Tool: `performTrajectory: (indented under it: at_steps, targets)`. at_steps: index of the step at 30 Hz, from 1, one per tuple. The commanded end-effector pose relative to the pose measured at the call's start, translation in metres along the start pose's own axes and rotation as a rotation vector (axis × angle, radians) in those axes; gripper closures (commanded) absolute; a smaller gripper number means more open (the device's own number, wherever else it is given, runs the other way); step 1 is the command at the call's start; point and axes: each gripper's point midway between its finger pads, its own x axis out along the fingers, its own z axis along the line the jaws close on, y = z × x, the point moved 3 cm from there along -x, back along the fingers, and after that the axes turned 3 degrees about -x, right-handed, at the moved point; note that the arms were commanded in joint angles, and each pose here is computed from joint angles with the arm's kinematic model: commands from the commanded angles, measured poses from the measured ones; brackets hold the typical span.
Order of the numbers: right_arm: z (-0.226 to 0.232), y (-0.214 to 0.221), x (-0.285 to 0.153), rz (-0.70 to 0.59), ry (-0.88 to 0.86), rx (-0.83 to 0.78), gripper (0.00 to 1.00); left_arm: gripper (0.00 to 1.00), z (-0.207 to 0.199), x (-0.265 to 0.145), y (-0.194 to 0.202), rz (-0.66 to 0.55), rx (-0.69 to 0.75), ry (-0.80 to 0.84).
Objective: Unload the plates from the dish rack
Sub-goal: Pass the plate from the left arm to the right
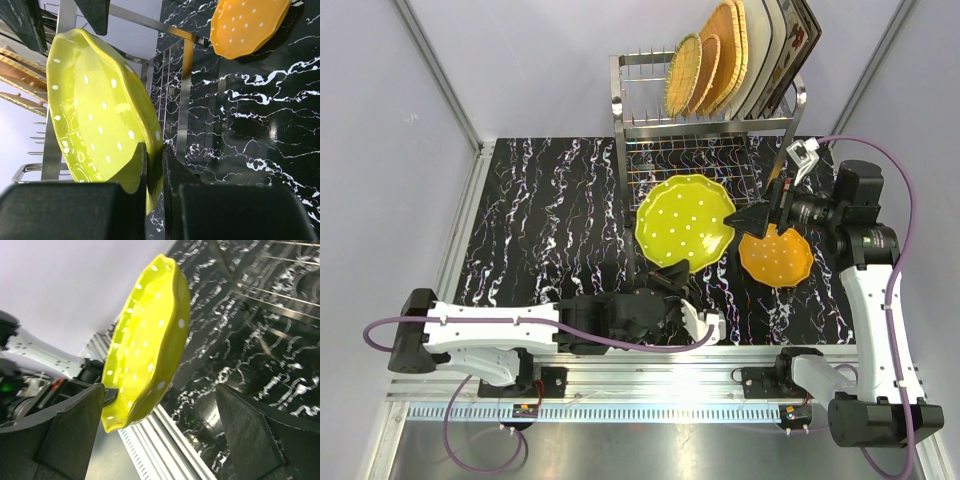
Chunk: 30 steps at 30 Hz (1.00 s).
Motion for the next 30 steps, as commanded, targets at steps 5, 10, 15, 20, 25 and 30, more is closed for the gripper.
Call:
performTrajectory:
  at_steps: [5,10,15,20,25,30]
  targets:
    - [-0.027,0.019,0.01,0.028,0.15,0.021,0.01,1.0,0.034,0.003,-0.022,-0.053,-0.086,-0.176]
    - [-0.03,0.023,0.012,0.021,0.17,0.054,0.04,1.0,0.029,0.011,-0.022,-0.041,-0.07,-0.18]
    - [-0.034,0.025,0.015,0.023,0.194,0.08,0.11,1.0,0.022,0.019,-0.023,-0.027,-0.048,-0.174]
    - [-0.037,0.033,0.021,0.046,0.188,0.119,0.21,1.0,0.017,0.027,-0.023,-0.014,-0.041,-0.176]
    - [-0.043,0.041,0.026,0.071,0.193,0.157,0.29,1.0,0.015,0.032,-0.025,-0.004,-0.044,-0.182]
    - [-0.043,0.046,0.03,0.083,0.172,0.18,0.49,1.0,0.013,0.035,-0.026,0.0,-0.042,-0.182]
